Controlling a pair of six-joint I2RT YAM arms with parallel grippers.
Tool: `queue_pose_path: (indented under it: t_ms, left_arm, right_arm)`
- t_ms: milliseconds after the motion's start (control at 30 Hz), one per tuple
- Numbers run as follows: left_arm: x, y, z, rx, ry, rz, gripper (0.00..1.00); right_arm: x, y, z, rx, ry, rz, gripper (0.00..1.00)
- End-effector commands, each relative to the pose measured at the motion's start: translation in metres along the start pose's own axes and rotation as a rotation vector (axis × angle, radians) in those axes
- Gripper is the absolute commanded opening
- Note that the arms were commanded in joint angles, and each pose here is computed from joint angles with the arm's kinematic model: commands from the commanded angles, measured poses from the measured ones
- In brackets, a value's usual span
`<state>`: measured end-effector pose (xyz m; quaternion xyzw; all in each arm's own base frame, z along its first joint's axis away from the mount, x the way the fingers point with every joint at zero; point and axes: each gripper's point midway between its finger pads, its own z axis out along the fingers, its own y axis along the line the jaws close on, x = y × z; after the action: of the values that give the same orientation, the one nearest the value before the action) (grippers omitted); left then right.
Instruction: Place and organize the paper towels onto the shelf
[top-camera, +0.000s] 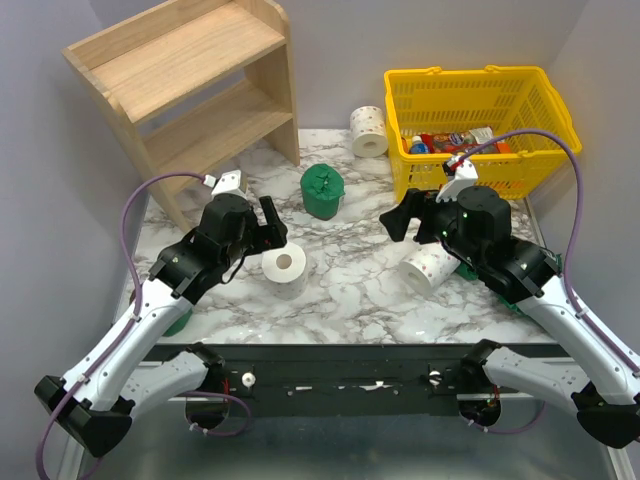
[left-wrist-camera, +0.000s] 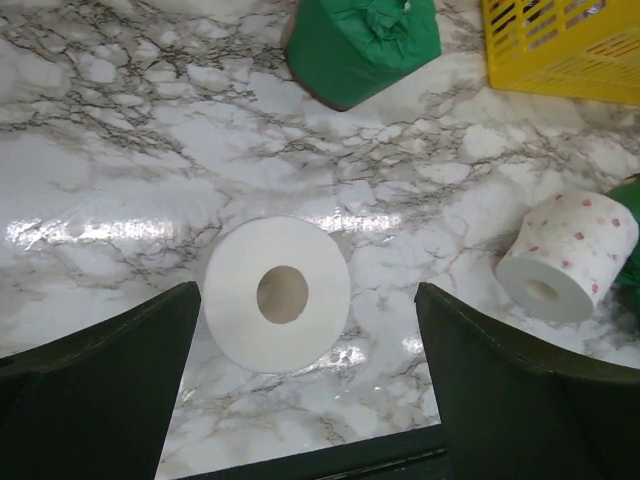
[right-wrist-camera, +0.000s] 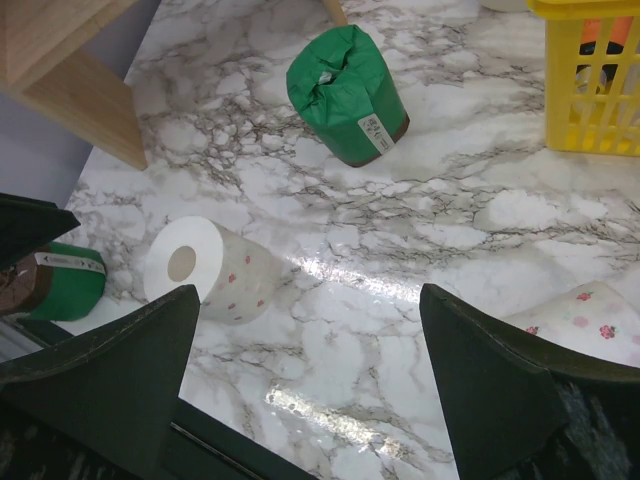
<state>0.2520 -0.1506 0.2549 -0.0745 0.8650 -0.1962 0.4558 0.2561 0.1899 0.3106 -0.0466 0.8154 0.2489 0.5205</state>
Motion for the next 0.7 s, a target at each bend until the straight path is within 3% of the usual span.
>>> queue_pose_path:
  t_ms: [0, 133, 333, 467, 667]
  left_arm:
    - [-0.008, 0.019, -0.006, -0.114, -0.003, 0.076, 0.99]
    - [-0.001, 0.011, -0.007, -0.055, 0.068, 0.192, 0.98]
    - [0.041, -0.014, 0.007, 0.006, 0.235, 0.309, 0.92]
    - [0.075, -0.034, 0.022, -0.026, 0.329, 0.438, 0.91]
    - [0.104, -0.049, 0.034, -0.005, 0.390, 0.509, 0.82]
  right_arm:
    - [0.005, -0.003, -0.004, 0.004, 0.015, -0.005, 1.00]
    - [0.004, -0.003, -0.008, -0.003, 0.003, -0.007, 1.00]
    - [0.003, -0.002, -0.019, -0.035, -0.022, -0.035, 1.00]
    - [-0.008, 0.000, -0.038, -0.082, -0.099, -0.083, 1.00]
    - [-0.022, 0.016, -0.068, -0.229, -0.252, -0.140, 0.95]
